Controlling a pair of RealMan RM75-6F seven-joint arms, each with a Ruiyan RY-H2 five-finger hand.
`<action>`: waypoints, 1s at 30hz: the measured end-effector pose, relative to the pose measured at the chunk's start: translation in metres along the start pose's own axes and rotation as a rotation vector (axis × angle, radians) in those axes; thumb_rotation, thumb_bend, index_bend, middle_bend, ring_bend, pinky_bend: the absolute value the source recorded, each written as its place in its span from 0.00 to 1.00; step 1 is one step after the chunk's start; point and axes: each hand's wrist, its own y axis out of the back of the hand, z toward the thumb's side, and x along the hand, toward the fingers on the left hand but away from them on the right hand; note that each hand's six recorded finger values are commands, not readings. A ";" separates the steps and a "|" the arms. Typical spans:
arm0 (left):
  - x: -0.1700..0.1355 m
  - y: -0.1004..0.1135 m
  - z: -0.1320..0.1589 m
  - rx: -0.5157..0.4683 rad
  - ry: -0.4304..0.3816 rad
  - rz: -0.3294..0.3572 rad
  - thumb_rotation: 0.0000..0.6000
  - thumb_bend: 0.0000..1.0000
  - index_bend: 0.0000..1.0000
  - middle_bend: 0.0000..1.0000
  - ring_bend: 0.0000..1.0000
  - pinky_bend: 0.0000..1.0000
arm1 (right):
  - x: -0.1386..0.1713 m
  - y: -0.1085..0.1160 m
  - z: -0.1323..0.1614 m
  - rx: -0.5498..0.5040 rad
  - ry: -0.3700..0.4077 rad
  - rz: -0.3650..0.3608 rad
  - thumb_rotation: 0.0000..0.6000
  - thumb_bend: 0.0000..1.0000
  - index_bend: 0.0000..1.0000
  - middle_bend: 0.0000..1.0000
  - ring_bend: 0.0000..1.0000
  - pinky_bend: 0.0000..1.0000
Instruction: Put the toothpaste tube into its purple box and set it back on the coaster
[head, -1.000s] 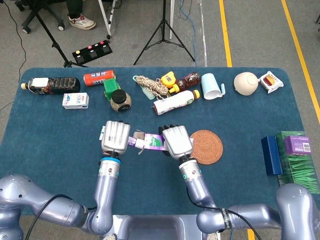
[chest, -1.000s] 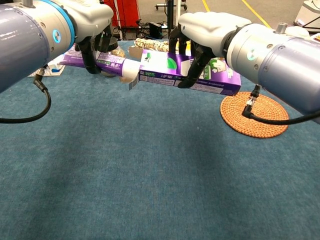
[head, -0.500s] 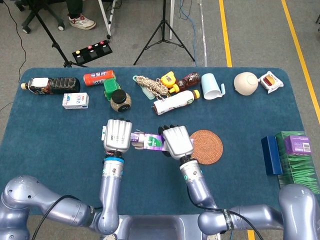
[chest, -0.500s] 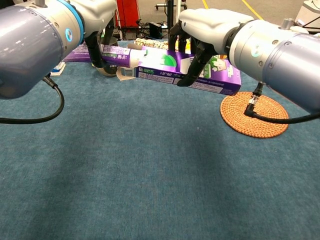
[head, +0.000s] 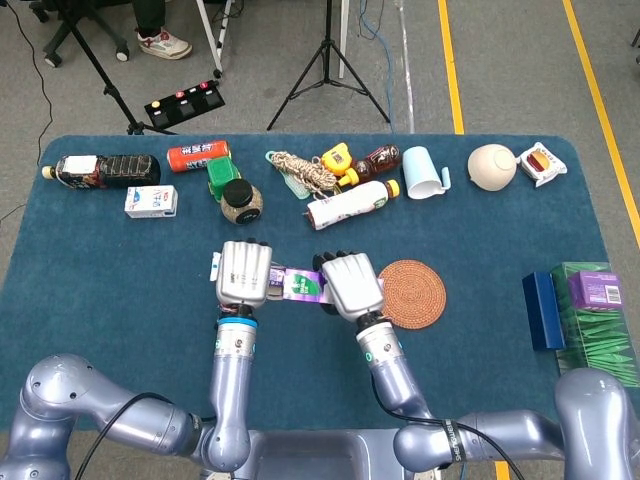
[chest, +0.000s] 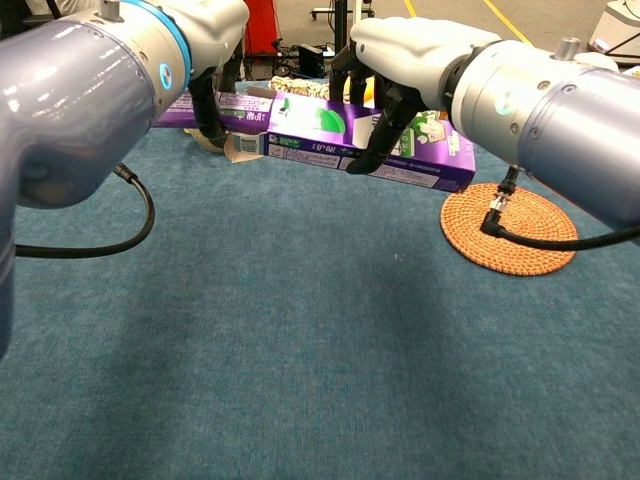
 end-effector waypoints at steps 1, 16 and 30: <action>-0.001 0.000 0.001 0.000 0.000 0.001 1.00 0.30 0.65 0.51 0.56 0.80 | 0.000 0.000 0.001 -0.001 0.000 -0.001 1.00 0.30 0.45 0.51 0.46 0.57; -0.006 0.007 0.020 -0.013 -0.002 0.040 1.00 0.29 0.65 0.51 0.56 0.80 | -0.001 0.000 0.004 -0.008 -0.004 0.000 1.00 0.31 0.46 0.51 0.46 0.57; -0.010 0.008 0.028 -0.035 -0.010 0.061 1.00 0.27 0.32 0.27 0.41 0.71 | 0.000 0.005 0.004 -0.017 -0.003 -0.018 1.00 0.31 0.46 0.51 0.46 0.57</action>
